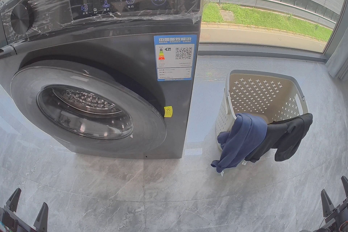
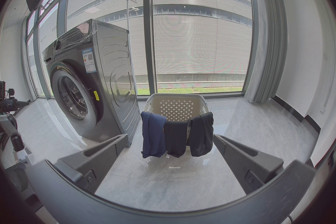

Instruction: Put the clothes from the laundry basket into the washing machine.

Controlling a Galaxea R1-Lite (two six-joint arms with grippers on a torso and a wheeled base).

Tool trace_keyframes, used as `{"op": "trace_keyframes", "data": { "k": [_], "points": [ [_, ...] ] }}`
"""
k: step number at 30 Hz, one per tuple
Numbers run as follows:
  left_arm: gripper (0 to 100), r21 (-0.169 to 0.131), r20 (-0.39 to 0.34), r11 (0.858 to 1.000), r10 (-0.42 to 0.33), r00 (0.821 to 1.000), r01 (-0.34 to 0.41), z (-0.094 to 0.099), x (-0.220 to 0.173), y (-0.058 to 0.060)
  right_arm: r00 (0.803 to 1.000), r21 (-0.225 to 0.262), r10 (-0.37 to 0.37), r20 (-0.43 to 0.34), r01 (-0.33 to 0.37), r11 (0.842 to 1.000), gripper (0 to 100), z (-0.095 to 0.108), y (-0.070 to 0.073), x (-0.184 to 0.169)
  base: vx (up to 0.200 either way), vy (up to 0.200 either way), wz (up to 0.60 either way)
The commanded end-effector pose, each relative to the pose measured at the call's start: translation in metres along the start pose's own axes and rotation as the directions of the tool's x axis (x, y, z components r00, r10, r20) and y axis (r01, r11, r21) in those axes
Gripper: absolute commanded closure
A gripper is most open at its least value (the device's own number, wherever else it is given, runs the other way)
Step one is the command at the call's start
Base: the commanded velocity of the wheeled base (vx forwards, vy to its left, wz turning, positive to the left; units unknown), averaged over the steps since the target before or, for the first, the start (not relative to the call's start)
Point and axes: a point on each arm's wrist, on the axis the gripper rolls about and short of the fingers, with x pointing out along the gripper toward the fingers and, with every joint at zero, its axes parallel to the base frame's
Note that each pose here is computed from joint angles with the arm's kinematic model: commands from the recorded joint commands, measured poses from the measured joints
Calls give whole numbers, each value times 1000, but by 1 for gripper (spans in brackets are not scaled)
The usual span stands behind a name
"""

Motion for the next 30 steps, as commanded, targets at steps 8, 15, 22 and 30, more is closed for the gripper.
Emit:
{"op": "trace_keyframes", "data": {
  "k": [8, 15, 22, 30],
  "points": [
    [0, 2, -1, 1000, 0, 1000, 0, -5, 0, 0, 1000, -2, -1, 0, 1, 1000, 0, -5, 0, 0, 0, 0, 375],
    [0, 4, -1, 1000, 0, 1000, 0, -5, 0, 0, 1000, 1, -1, 0, 1, 1000, 0, -5, 0, 0, 0, 171, 86],
    [0, 2, -1, 1000, 0, 1000, 0, -5, 0, 0, 1000, 0, 0, 0, 0, 1000, 0, -5, 0, 0, 0, 200, 0],
    [0, 2, -1, 1000, 0, 1000, 0, -5, 0, 0, 1000, 1, 0, 0, 0, 1000, 0, -5, 0, 0, 0, 200, 0]
  ]
}}
